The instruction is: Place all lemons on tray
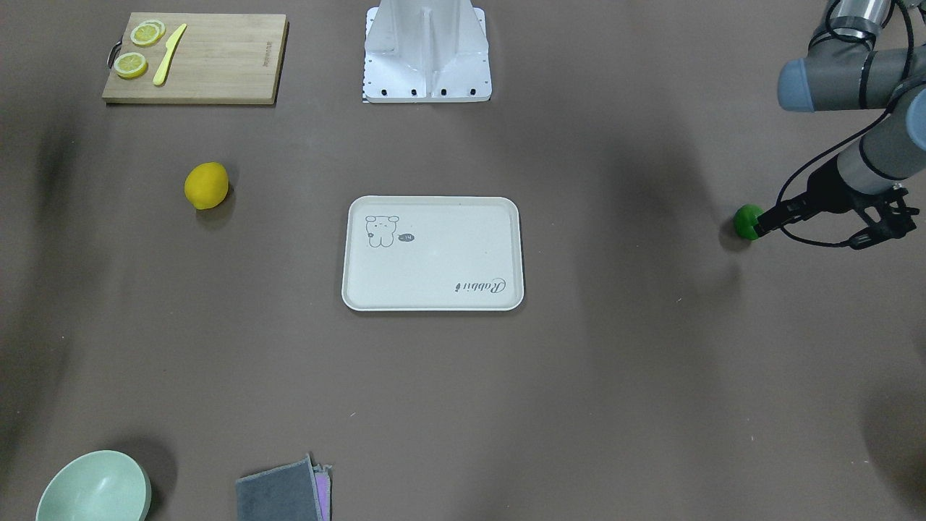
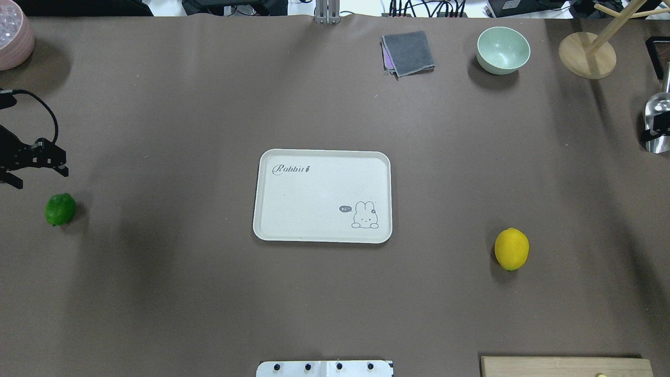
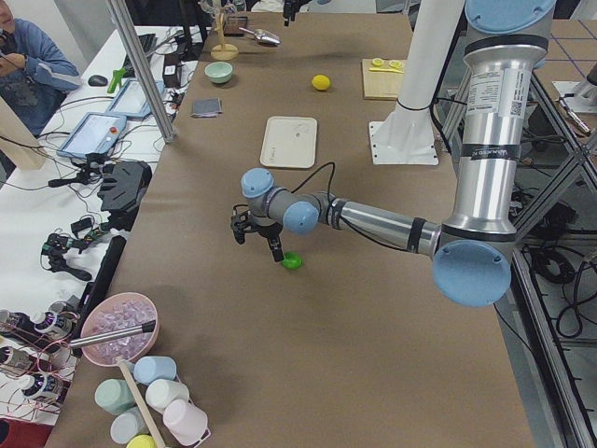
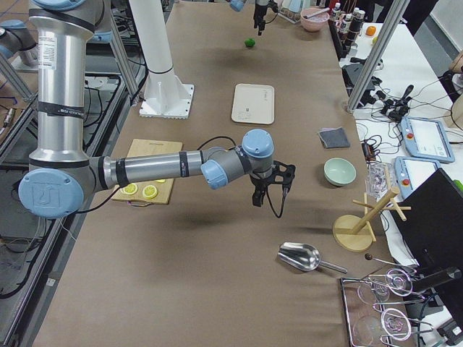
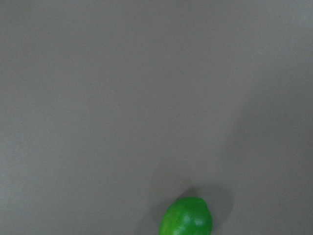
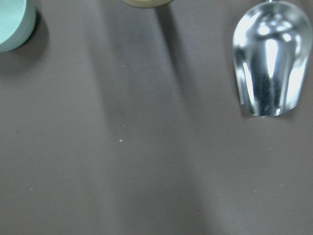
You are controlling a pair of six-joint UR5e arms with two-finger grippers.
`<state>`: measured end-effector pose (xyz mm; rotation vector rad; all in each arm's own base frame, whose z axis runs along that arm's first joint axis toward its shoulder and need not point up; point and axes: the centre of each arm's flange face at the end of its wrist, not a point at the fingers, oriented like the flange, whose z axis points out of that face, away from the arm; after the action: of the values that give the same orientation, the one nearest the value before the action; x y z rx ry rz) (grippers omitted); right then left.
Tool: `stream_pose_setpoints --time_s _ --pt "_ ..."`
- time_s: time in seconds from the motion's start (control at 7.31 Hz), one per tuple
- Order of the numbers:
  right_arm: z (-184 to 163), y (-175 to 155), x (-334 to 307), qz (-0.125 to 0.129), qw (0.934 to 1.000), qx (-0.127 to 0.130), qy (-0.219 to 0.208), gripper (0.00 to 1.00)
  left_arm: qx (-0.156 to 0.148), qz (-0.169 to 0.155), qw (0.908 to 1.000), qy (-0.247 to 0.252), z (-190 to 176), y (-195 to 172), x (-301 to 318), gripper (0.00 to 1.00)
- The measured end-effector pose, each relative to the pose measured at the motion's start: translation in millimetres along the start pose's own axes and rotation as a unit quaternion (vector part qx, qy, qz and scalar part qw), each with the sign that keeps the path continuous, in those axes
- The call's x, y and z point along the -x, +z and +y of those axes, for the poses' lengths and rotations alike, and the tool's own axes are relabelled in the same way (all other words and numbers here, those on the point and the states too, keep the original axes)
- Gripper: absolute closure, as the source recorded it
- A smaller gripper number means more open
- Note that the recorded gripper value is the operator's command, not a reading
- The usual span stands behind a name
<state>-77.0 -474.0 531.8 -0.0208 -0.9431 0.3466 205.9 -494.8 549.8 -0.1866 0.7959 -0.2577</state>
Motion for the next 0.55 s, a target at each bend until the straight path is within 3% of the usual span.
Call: stream_pose_setpoints --time_s 0.27,0.55 --pt "42.6 28.1 65.4 -0.012 0.9977 0.048 0.045 0.00 -0.005 0.002 0.9997 0.025 8.7 15.7 6.9 0.03" --pt "84.9 54.7 106.5 0.001 0.9949 0.072 0.072 0.00 -0.011 0.006 0.9994 0.033 20.1 24.9 27.3 0.03"
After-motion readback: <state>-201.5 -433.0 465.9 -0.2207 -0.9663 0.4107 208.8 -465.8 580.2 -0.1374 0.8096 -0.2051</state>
